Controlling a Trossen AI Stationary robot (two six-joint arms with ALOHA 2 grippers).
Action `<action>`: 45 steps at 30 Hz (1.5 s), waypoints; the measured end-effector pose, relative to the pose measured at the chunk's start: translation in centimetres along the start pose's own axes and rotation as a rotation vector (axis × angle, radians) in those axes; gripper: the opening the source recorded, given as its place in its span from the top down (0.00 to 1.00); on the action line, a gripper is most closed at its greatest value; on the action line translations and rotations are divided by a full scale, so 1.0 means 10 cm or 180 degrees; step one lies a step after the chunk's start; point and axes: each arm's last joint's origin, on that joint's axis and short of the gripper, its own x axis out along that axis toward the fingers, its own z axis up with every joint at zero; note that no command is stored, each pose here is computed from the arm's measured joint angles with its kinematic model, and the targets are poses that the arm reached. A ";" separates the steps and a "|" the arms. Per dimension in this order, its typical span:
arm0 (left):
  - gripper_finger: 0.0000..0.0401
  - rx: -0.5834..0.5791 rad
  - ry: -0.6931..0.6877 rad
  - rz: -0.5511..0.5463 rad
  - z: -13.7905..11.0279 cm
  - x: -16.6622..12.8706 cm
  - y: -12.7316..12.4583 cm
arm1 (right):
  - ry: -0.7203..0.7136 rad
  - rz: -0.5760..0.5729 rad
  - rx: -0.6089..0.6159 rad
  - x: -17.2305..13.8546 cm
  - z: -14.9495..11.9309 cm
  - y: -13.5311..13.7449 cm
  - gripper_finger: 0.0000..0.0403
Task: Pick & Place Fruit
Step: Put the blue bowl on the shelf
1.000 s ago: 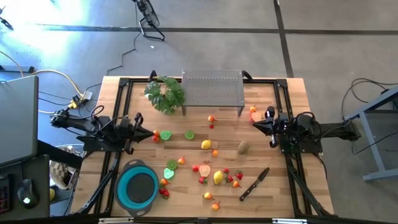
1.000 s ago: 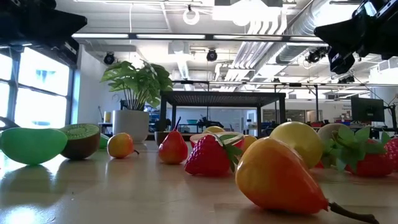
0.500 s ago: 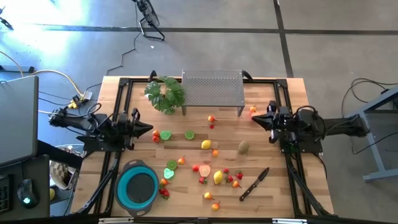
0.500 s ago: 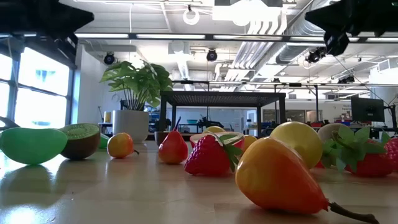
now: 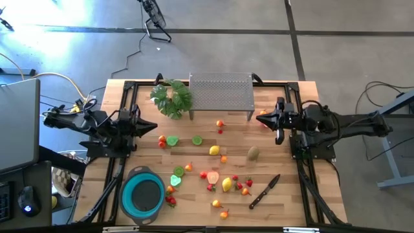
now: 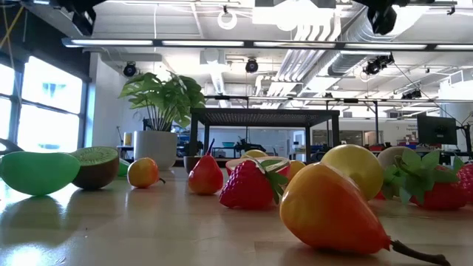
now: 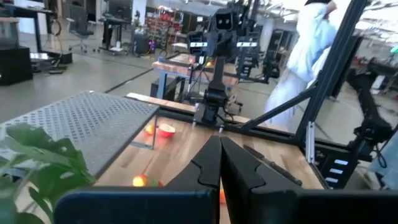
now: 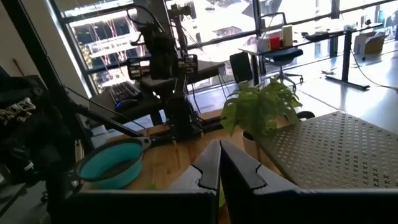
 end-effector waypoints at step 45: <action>1.00 -0.0132 0.0162 0.0064 0.47 0.22 -0.18 | 0.1601 0.0033 -0.0176 0.56 0.34 0.25 0.97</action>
